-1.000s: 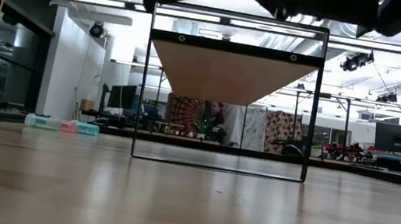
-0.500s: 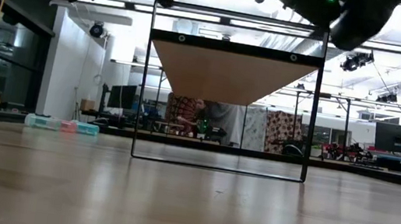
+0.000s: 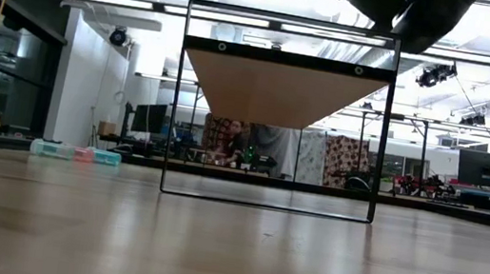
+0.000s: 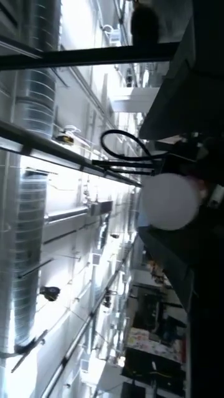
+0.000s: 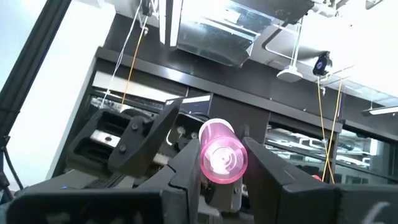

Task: Pick and place medicine bottles onto shelf by color
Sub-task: Put the transparent pink pill bottle on the shelf

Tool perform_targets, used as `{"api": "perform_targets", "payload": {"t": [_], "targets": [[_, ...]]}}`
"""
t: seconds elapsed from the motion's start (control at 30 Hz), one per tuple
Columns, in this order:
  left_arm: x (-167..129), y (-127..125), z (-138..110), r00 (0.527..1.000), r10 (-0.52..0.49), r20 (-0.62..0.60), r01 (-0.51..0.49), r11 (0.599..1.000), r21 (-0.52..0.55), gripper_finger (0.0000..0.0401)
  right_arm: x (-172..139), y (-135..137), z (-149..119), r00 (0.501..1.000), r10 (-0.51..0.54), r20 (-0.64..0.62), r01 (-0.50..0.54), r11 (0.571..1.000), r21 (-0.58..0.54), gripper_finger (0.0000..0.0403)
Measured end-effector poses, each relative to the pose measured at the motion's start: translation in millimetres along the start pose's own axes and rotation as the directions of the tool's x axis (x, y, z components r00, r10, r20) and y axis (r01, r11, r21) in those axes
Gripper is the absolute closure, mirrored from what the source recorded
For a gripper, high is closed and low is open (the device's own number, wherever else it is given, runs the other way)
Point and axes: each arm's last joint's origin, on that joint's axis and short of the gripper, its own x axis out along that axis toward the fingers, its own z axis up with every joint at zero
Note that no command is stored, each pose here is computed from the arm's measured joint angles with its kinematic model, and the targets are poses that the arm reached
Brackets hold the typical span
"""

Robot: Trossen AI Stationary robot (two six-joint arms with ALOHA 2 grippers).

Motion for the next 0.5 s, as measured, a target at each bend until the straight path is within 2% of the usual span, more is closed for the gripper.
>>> {"api": "perform_targets", "payload": {"t": [0.2, 0.5], "targets": [[0, 0, -2, 1.000, 0.001, -0.013, -0.001, 1.000, -0.014, 0.0174, 5, -1, 5, 1.000, 0.011, 0.028, -0.011, 1.000, -0.001, 0.0319], [0, 0, 3, 0.999, 0.011, 0.032, -0.010, 1.000, -0.016, 0.0174, 19, -4, 7, 0.999, 0.035, -0.019, -0.035, 0.999, 0.000, 0.0319]]}}
